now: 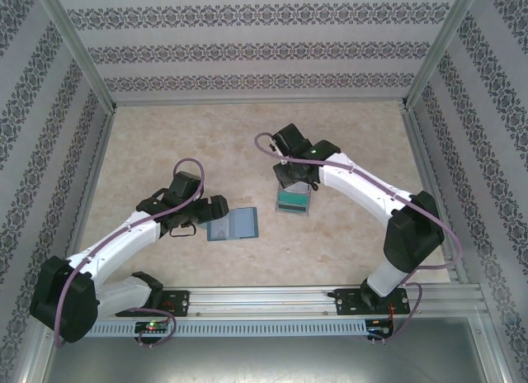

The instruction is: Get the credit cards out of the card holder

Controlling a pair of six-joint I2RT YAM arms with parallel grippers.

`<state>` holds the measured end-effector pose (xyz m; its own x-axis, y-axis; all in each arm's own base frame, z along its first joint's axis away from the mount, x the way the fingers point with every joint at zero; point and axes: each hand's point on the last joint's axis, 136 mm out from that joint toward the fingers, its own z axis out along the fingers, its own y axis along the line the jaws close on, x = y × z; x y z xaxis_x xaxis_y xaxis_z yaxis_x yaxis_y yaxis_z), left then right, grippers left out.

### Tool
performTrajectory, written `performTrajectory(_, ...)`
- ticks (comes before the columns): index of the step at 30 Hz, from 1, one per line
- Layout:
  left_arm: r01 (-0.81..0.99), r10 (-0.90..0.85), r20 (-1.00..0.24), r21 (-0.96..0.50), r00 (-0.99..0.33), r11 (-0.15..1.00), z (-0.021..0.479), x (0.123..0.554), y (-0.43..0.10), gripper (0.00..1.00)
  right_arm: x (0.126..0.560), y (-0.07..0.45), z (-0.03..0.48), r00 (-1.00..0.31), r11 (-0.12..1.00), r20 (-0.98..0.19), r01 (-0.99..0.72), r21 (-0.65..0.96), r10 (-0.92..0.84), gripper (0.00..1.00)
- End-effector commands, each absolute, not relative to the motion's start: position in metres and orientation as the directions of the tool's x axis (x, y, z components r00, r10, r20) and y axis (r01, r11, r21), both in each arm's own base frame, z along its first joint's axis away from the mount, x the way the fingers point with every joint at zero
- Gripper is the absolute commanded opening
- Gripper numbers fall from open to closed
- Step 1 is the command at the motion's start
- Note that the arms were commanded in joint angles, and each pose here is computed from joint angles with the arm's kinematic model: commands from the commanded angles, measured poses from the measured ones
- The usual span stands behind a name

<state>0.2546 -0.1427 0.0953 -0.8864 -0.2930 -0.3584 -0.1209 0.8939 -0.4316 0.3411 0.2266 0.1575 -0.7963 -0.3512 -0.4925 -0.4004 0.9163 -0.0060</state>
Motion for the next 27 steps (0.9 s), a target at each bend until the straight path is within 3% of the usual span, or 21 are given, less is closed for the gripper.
performTrajectory(1,-0.141,-0.291,-0.333,-0.408,-0.897,0.902,0.088,0.247,-0.137,0.92,0.338,0.243,0.157,-0.888,0.94,-0.449,-0.233,0.25,-0.101,0.0)
performTrajectory(5,-0.146,-0.298,-0.317,-0.425,-0.9,0.893,0.086,0.245,-0.14,0.9,0.325,0.264,0.141,-0.929,0.915,-0.367,-0.183,0.36,-0.042,0.0)
performTrajectory(15,-0.148,-0.295,-0.27,-0.457,-0.916,0.877,0.076,0.242,-0.149,0.81,0.278,0.317,0.086,-0.971,0.909,-0.218,-0.176,0.376,-0.098,0.0)
performTrajectory(27,-0.136,-0.265,-0.232,-0.456,-0.936,0.879,0.064,0.246,-0.157,0.42,0.251,0.319,0.03,-0.99,0.929,-0.095,-0.134,0.345,-0.108,0.0)
